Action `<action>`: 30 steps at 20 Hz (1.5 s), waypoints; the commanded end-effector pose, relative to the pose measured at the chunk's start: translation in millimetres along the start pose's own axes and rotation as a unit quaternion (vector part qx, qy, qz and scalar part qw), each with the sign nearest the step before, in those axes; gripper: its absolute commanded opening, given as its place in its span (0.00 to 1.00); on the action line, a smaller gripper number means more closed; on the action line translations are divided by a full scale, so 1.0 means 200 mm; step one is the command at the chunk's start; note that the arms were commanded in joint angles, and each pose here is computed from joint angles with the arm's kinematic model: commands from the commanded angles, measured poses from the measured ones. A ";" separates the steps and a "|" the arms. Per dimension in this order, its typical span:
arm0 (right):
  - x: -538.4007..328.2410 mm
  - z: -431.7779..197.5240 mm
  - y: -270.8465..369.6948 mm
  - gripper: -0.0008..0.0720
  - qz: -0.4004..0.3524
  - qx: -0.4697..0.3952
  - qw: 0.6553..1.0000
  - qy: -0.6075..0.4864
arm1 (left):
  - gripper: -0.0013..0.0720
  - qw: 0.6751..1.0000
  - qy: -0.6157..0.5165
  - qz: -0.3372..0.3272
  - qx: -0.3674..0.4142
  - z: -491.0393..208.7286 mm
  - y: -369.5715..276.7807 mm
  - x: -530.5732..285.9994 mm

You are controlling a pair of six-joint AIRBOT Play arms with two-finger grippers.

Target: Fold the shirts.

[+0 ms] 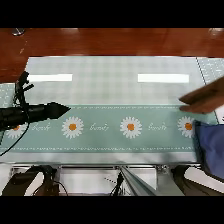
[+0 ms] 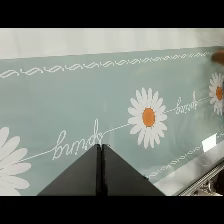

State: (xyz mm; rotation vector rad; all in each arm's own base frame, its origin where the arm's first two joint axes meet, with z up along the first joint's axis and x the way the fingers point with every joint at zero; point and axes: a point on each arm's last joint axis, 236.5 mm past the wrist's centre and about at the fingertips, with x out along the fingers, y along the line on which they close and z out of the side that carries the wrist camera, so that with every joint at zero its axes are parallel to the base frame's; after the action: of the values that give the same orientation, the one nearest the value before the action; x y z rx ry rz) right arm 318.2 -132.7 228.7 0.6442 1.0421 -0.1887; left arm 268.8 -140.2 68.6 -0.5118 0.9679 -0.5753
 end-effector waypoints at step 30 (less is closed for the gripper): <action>0.77 -0.49 0.92 0.05 -0.014 -0.361 0.933 0.003 | 0.05 0.976 -0.058 0.100 0.185 0.75 -0.38 -0.01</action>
State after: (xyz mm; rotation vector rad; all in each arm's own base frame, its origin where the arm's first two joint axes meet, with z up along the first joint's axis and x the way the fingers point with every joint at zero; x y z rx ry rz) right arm 397.8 47.8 191.0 0.2987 0.9409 0.1769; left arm 369.7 -177.5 220.5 -0.2332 0.6818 -0.6537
